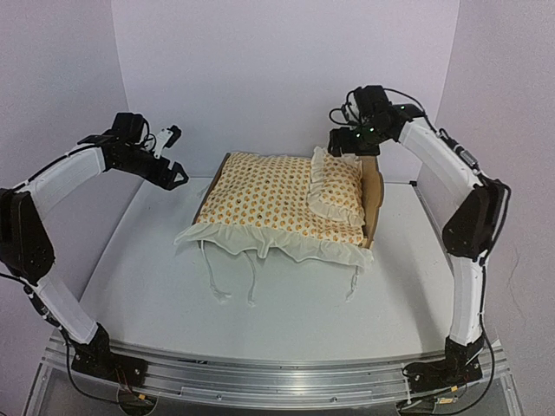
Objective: Set up the pet bed
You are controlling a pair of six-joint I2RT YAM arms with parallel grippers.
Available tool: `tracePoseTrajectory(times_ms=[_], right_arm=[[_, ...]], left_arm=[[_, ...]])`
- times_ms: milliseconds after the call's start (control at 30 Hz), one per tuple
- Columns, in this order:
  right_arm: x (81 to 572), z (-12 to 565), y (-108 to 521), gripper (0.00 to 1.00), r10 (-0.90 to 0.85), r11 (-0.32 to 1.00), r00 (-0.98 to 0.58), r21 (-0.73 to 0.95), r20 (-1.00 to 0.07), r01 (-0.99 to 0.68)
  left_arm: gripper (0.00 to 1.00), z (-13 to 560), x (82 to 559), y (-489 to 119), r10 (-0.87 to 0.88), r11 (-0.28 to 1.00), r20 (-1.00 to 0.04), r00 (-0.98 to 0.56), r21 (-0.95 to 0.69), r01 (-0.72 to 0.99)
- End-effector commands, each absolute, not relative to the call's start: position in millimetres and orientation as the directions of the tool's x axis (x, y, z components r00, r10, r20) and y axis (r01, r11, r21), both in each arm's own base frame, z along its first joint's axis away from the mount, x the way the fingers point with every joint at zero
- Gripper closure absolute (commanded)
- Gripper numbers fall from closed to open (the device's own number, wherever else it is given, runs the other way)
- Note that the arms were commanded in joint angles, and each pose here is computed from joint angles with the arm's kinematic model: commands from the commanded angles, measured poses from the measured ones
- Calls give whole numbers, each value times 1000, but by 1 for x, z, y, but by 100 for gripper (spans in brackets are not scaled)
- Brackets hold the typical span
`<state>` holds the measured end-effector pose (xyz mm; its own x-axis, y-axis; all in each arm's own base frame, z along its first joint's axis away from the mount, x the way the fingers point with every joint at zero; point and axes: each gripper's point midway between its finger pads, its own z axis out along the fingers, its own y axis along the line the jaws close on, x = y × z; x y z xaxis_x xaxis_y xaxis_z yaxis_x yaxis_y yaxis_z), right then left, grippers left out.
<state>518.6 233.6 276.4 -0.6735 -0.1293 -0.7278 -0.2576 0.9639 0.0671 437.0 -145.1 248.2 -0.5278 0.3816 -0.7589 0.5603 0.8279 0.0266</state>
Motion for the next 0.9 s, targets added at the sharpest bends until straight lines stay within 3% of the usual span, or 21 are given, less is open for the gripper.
tracePoseTrajectory(times_ms=[0, 167, 367, 500, 600, 867], right_arm=[[443, 429, 231, 12, -61, 888, -453, 159, -889, -432], [412, 414, 133, 3, -23, 976, -485, 84, -874, -199], [363, 298, 12, 2, 91, 996, -583, 76, -807, 50], [328, 232, -17, 2, 123, 990, -545, 64, -829, 127], [306, 196, -26, 2, 172, 977, -480, 85, -860, 197], [285, 189, -22, 2, 161, 981, -302, 118, -940, 154]], left_arm=[[4, 312, 401, -123, 357, 834, -841, -407, 90, 544], [0, 305, 371, -108, 266, 876, -868, -420, 36, 481], [0, 251, 363, -71, -29, 936, -865, -501, -199, 290], [0, 194, 356, -24, -211, 970, -831, -514, -242, -6], [0, 167, 345, 4, -232, 972, -832, -505, -183, -145], [1, 143, 330, 24, -196, 977, -834, -516, -119, -179]])
